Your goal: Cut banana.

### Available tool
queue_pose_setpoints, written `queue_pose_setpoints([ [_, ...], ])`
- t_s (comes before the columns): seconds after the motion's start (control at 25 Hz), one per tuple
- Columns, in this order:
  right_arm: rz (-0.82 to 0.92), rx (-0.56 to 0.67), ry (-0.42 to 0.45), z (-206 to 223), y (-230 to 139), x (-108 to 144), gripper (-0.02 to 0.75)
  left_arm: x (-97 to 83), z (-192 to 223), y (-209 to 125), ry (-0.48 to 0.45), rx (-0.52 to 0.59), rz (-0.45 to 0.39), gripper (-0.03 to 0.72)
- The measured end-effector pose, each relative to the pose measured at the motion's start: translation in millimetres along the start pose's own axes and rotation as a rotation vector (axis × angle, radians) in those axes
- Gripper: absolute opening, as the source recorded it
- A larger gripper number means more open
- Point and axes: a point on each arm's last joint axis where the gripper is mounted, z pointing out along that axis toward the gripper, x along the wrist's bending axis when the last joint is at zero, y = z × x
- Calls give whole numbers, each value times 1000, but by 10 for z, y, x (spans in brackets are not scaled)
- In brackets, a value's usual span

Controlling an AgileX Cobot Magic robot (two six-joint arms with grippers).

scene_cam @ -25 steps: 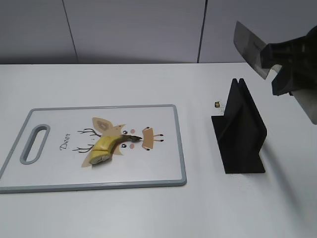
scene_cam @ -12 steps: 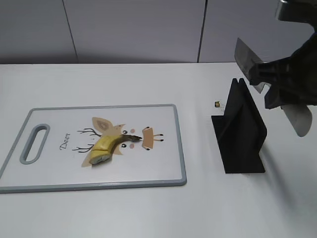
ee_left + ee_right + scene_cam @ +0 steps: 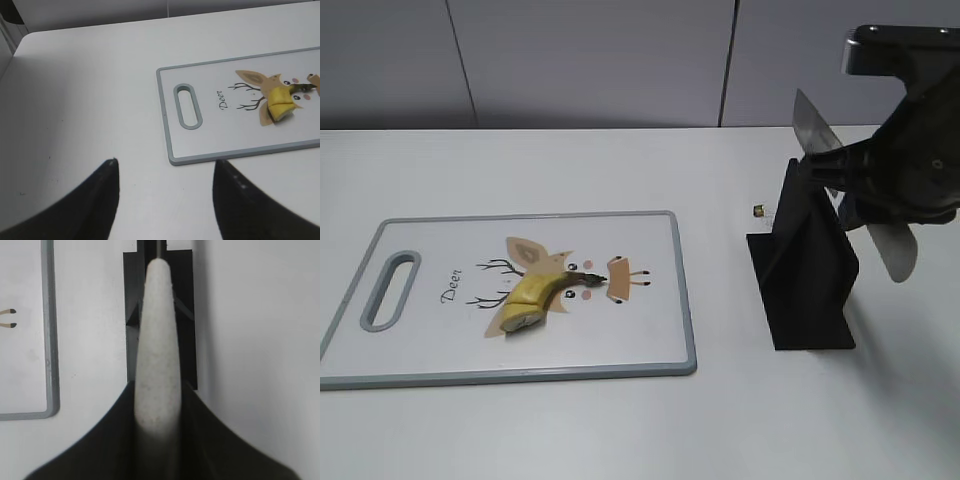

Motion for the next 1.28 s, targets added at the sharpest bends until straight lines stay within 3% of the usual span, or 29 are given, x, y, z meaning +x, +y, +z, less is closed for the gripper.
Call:
queue_pose_setpoints([
  [0.32,-7,-7,1,72,19,21,159,0,0,0,0,0,0,562],
  [0.64,-2,-62,31,-124,33,-10,159,0,0,0,0,0,0,562],
  [1.04,-31,-45,19,-90,24,-10,159,0,0,0,0,0,0,562],
  [1.28,-50,31,-19,151,-3,22,159,0,0,0,0,0,0,562],
])
